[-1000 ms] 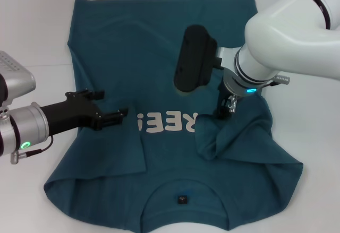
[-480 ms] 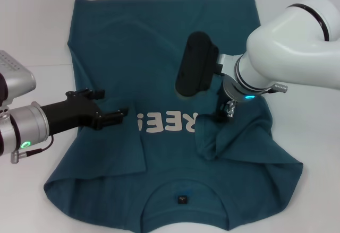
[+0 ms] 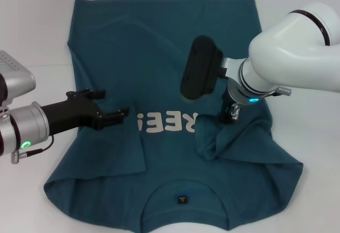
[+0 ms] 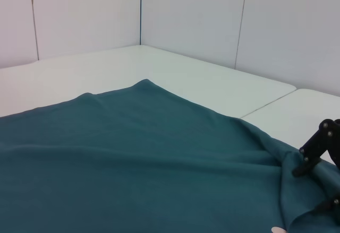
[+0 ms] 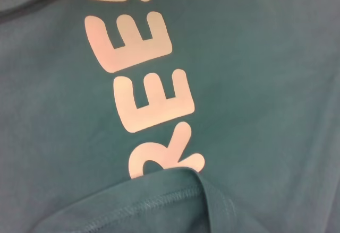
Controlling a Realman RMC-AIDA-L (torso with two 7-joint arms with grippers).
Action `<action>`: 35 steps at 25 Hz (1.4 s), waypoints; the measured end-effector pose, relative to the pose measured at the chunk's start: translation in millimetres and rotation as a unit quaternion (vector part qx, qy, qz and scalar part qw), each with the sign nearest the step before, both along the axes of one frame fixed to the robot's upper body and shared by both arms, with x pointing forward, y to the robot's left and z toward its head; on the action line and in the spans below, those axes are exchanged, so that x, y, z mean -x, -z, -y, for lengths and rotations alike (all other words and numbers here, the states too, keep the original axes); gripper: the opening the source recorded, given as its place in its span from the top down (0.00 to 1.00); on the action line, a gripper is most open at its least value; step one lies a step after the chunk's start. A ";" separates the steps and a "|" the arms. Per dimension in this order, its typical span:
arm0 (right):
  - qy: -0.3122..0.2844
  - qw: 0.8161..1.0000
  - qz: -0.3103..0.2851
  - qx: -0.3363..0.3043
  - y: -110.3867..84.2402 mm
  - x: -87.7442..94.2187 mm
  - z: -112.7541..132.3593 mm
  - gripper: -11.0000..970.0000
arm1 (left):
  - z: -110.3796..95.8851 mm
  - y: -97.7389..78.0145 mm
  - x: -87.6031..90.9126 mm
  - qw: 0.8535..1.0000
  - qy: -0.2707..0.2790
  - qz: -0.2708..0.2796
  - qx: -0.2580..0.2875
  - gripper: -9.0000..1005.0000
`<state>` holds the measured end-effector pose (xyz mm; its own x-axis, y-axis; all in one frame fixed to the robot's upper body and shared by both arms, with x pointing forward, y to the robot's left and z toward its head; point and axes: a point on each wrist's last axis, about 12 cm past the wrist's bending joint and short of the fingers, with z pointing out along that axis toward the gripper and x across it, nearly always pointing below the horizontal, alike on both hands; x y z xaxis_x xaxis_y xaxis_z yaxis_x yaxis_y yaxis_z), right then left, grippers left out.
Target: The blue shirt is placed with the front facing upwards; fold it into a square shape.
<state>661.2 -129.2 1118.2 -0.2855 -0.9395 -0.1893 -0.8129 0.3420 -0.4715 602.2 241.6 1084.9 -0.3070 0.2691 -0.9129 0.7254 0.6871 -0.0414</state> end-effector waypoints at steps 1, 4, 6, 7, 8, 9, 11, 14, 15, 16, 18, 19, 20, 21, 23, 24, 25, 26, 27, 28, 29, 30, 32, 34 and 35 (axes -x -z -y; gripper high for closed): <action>0.001 1.000 0.001 0.000 -0.3 -0.4 0.6 0.43 | 0.1 -0.1 0.0 1.000 0.000 0.000 0.000 0.16; 0.007 1.000 0.008 0.003 -1.4 -2.3 2.9 0.52 | 0.3 -0.1 0.1 1.000 0.001 0.000 0.001 0.16; 0.011 1.000 0.013 0.002 -1.9 -3.5 4.1 0.58 | 0.3 0.1 0.3 1.000 0.001 -0.001 0.001 0.16; 0.011 1.000 0.014 0.001 -1.9 -3.9 4.4 0.61 | 0.2 0.2 0.4 1.000 0.001 -0.001 0.001 0.16; 0.012 1.000 0.014 0.002 -1.8 -3.9 4.7 0.65 | 0.1 0.3 0.6 1.000 0.001 -0.001 0.001 0.16; 0.012 1.000 0.014 0.002 -1.8 -4.1 5.0 0.68 | -0.2 0.6 0.8 1.000 0.001 -0.002 0.001 0.16; 0.012 1.000 0.013 0.003 -1.6 -3.8 5.2 0.73 | -0.6 1.0 1.3 1.000 0.000 -0.002 0.001 0.16; 0.010 1.000 0.009 0.009 -0.6 -2.5 5.4 0.80 | -1.3 1.7 1.9 1.000 -0.001 -0.004 0.001 0.16; 0.010 1.000 0.008 0.009 -1.1 -2.1 5.2 0.82 | -1.5 1.9 2.1 1.000 -0.002 -0.004 0.001 0.16; 0.011 1.000 0.008 0.007 -2.2 -1.8 4.7 0.85 | -1.7 2.0 2.2 1.000 -0.002 -0.004 0.001 0.16; 0.018 1.000 0.003 0.001 -5.9 -0.2 3.3 0.90 | -2.0 2.3 2.5 1.000 -0.002 -0.004 0.001 0.16; 0.021 1.000 -0.001 0.001 -7.3 0.9 3.0 0.92 | -2.1 2.4 2.6 1.000 -0.002 -0.004 0.001 0.16; 0.026 1.000 -0.008 0.003 -7.9 2.5 3.3 0.93 | -2.1 2.3 2.6 1.000 -0.002 -0.004 0.002 0.16; 0.029 0.999 -0.013 0.005 -8.2 3.7 3.8 0.94 | -2.2 2.4 2.7 1.000 -0.002 -0.005 0.002 0.16; 0.033 0.999 -0.023 0.011 -7.3 5.9 6.1 0.97 | -2.5 2.7 3.0 1.000 -0.003 -0.005 0.002 0.16; 0.036 0.999 -0.027 0.013 -6.5 6.8 8.1 0.98 | -2.9 3.1 3.3 1.000 -0.003 -0.005 0.002 0.16; 0.039 0.999 -0.032 0.016 -5.6 7.6 10.5 0.99 | -3.1 3.3 3.5 1.000 -0.004 -0.006 0.001 0.16; 0.042 0.998 -0.035 0.018 -4.9 8.0 12.5 0.98 | -3.3 3.5 3.7 1.000 -0.004 -0.006 0.001 0.16; 0.046 0.998 -0.039 0.020 -4.1 8.4 15.3 0.98 | -3.6 3.8 3.8 1.000 -0.005 -0.006 0.001 0.16; 0.050 0.998 -0.043 0.021 -2.8 9.1 18.0 0.97 | -3.9 3.9 3.9 1.000 -0.005 -0.006 0.000 0.16; 0.054 0.997 -0.045 0.022 -1.7 9.7 20.3 0.96 | -4.0 4.0 3.9 1.000 -0.006 -0.006 0.000 0.16; 0.058 0.997 -0.048 0.022 -0.5 10.5 22.2 0.96 | -4.1 4.1 3.9 1.000 -0.006 -0.005 0.000 0.16; 0.070 0.996 -0.048 0.014 -0.9 11.3 24.4 0.94 | -4.2 4.1 3.8 1.000 -0.006 -0.005 0.000 0.16; 0.090 0.995 -0.042 -0.009 -7.6 9.5 26.3 0.93 | -4.1 3.9 3.4 1.000 -0.006 -0.005 -0.001 0.16; 0.100 0.994 -0.039 -0.022 -11.9 8.4 27.8 0.92 | -3.8 3.6 3.2 1.000 -0.006 -0.004 -0.001 0.16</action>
